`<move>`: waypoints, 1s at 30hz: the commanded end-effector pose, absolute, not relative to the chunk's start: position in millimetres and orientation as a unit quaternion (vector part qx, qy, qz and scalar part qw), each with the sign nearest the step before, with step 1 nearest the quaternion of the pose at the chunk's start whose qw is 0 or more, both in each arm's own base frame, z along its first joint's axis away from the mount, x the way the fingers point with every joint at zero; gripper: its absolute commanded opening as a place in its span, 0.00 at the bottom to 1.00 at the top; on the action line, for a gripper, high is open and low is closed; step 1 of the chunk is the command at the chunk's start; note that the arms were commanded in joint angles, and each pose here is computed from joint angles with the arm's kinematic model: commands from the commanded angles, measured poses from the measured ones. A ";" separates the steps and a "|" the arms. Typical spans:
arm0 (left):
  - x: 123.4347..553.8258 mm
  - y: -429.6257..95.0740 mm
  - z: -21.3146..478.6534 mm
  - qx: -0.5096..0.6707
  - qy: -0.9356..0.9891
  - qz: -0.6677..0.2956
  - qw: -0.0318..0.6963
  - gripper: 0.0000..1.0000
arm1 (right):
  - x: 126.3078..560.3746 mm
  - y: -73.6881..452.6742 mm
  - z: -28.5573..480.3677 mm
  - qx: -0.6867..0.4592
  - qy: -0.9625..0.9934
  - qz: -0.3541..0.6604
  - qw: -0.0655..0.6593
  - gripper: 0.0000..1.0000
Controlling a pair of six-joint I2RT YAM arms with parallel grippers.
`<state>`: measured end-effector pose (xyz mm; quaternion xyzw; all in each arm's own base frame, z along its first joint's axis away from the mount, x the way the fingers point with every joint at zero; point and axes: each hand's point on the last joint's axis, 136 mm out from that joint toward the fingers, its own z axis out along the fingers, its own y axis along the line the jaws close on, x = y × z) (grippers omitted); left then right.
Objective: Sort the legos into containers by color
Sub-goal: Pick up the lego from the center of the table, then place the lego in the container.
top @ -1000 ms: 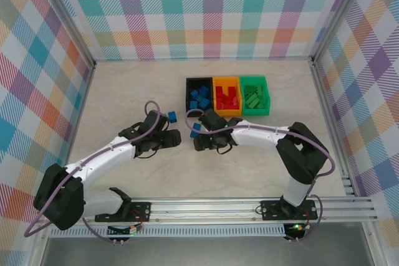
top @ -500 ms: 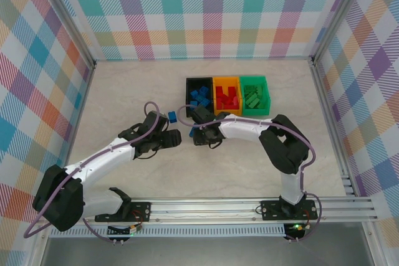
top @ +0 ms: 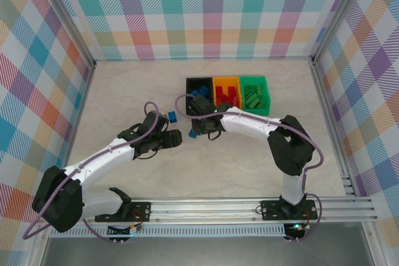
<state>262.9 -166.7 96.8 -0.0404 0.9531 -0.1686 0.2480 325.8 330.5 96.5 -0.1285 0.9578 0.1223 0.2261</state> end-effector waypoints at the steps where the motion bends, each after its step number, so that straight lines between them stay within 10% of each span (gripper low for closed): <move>1: 260.1 -174.1 101.6 -0.033 0.952 -0.180 0.247 0.77 | 359.5 327.0 138.7 -0.124 0.944 0.136 0.274 0.33; 19: 230.2 -140.2 114.8 -0.058 0.949 -0.157 0.268 0.77 | 514.2 350.5 162.9 -0.082 0.924 0.163 0.336 0.37; 30: 229.2 -140.2 118.7 -0.056 0.949 -0.159 0.268 0.78 | 526.3 358.9 146.7 -0.080 0.927 0.163 0.328 0.60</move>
